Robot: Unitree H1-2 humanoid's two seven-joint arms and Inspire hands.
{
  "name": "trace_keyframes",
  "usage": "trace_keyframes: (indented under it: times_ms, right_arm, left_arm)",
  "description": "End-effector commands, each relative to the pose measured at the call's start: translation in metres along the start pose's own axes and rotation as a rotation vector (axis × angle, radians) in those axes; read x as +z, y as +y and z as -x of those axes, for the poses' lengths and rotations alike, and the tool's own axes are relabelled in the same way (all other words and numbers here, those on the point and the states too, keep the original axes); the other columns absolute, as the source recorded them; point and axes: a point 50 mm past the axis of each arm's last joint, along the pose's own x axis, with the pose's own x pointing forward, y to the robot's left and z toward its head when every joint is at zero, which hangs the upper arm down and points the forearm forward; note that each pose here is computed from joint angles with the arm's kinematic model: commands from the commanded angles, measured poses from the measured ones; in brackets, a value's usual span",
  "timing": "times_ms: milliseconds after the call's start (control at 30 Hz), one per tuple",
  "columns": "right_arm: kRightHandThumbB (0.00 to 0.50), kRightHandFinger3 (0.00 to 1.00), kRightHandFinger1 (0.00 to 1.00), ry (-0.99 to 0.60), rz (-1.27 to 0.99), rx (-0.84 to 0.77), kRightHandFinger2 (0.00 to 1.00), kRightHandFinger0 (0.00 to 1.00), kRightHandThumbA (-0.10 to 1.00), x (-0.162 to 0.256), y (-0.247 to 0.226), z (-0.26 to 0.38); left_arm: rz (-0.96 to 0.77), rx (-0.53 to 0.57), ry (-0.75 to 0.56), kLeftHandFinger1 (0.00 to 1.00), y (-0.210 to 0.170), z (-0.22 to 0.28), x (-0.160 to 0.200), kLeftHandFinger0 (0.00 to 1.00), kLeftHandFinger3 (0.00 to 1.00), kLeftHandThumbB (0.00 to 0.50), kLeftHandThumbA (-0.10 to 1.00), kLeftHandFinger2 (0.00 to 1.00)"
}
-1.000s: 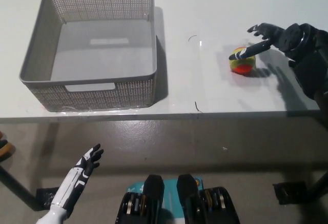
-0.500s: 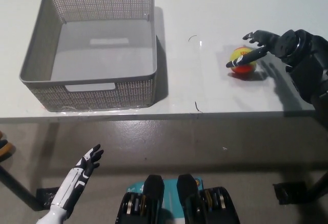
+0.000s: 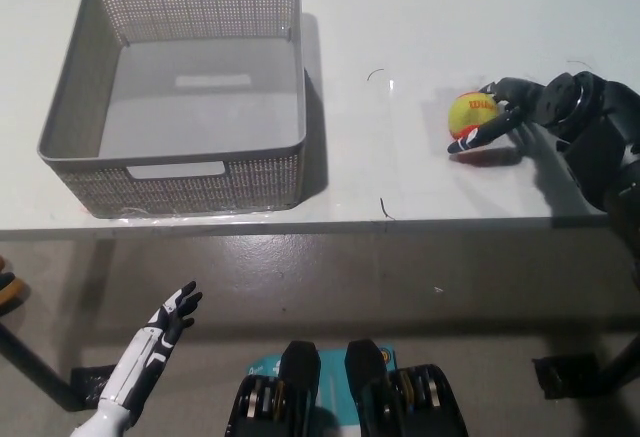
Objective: Use the right hand to pick up a tennis ball and put it into a container on the left side
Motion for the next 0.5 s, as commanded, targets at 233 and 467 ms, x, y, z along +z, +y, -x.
trace_keyframes:
  times_ms: [233, 467]
  right_arm:
    - [0.401, 1.00, 1.00, -0.137, -0.066, -0.105, 1.00, 1.00, 1.00, 0.021, -0.027, 0.009]
    - [0.201, 0.28, 0.09, -0.241, -0.250, -0.488, 0.28, 0.02, -0.10, 0.020, -0.016, 0.005]
  left_arm:
    - [-0.029, -0.004, -0.051, 1.00, 0.009, -0.002, 0.006, 1.00, 1.00, 0.320, 1.00, 1.00]
    - [-0.033, -0.005, -0.055, 1.00, 0.010, -0.005, 0.008, 1.00, 1.00, 0.316, 1.00, 1.00]
